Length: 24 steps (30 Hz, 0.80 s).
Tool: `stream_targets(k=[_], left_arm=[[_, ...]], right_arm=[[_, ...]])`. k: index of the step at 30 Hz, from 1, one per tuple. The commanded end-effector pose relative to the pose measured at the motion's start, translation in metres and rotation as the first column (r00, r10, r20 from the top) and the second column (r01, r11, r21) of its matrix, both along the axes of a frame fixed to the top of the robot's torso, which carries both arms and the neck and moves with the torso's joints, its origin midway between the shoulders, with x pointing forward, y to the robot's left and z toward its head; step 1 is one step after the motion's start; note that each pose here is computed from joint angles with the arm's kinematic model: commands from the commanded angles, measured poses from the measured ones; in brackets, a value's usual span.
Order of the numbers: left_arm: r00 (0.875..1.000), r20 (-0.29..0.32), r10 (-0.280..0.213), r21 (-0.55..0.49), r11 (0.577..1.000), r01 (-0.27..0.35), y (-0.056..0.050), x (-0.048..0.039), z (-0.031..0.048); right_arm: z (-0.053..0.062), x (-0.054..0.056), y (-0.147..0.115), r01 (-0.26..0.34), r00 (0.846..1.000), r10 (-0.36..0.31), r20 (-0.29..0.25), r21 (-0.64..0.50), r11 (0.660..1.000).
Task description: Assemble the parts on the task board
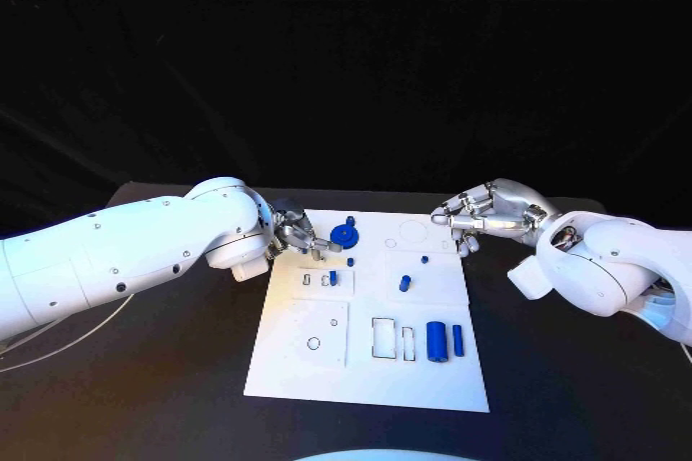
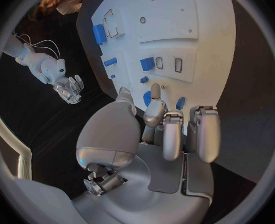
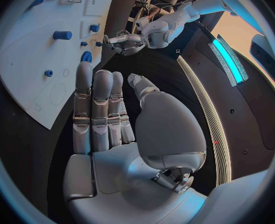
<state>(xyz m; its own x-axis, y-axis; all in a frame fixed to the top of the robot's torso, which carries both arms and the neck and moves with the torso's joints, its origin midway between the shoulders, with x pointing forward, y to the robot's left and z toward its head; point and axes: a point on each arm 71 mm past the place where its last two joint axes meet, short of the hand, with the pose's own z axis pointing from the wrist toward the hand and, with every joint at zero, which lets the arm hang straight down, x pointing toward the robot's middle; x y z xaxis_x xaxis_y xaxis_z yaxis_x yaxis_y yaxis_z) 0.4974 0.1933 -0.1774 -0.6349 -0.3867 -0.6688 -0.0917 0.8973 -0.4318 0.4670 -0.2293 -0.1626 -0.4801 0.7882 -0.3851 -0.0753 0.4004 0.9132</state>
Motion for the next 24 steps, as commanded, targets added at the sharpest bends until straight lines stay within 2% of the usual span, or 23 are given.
stream_targets(k=[1, 9, 24], left_arm=[[0.999, -0.029, 0.022, 0.072, 0.997, -0.020, -0.003, 0.0003, -0.0004], [0.997, -0.072, -0.013, 0.120, 0.993, 0.022, -0.016, 0.0005, -0.0043], [0.992, -0.114, -0.054, 0.161, 0.984, 0.072, -0.029, 0.0013, -0.0128]], right_arm=[[0.001, 0.001, 0.000, 0.011, 0.999, -0.008, 0.045, -0.057, 0.998], [0.001, 0.001, 0.003, 0.012, 0.999, -0.009, 0.052, -0.064, 0.998], [0.001, 0.000, 0.006, 0.003, 0.999, 0.001, 0.052, -0.065, 0.998]])
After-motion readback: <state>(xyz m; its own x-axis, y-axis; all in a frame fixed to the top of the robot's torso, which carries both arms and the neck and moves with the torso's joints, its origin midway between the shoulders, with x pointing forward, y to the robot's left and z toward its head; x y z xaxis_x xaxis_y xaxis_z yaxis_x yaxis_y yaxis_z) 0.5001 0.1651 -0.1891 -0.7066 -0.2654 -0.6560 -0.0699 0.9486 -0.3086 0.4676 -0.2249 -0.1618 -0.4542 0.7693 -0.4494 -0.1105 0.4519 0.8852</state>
